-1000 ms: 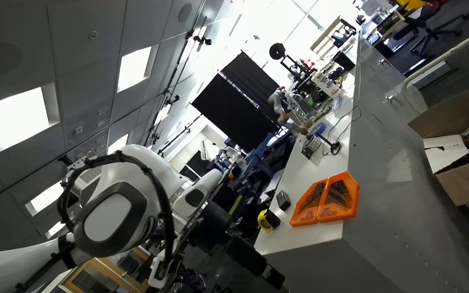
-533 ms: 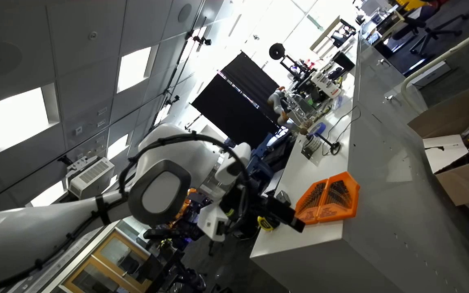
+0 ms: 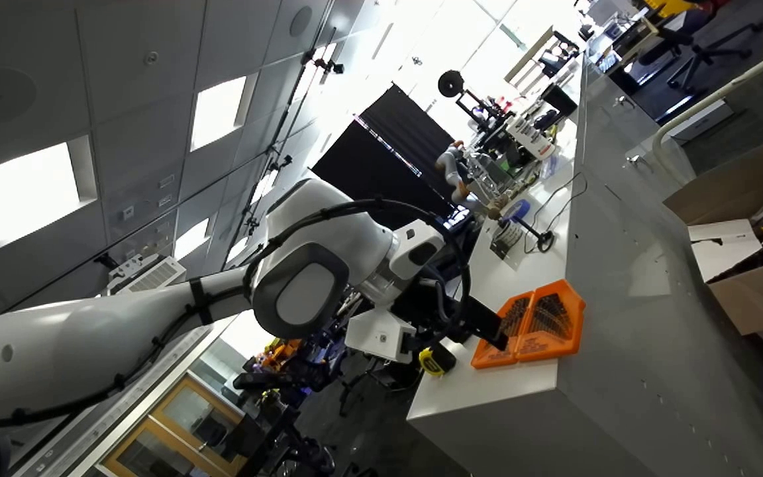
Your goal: Close the orange box
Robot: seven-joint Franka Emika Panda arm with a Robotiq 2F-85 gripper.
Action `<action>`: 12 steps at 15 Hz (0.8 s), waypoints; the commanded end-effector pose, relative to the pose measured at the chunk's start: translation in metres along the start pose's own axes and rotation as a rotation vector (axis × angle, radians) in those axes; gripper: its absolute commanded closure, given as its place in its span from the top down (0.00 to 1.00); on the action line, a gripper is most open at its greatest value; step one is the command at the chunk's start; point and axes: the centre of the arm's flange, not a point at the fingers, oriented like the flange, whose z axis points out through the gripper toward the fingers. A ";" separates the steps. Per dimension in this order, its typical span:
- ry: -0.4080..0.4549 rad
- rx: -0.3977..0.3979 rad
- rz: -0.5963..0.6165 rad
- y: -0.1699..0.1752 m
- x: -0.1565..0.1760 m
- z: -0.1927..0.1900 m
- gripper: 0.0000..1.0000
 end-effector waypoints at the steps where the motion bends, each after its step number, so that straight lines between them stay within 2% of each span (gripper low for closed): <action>1: 0.008 0.079 0.006 0.002 0.009 0.002 1.00; 4: 0.073 0.269 0.068 0.009 0.032 0.012 1.00; 8: 0.154 0.392 0.139 0.025 0.065 0.025 1.00; 12: 0.163 0.517 0.134 0.043 0.097 0.046 1.00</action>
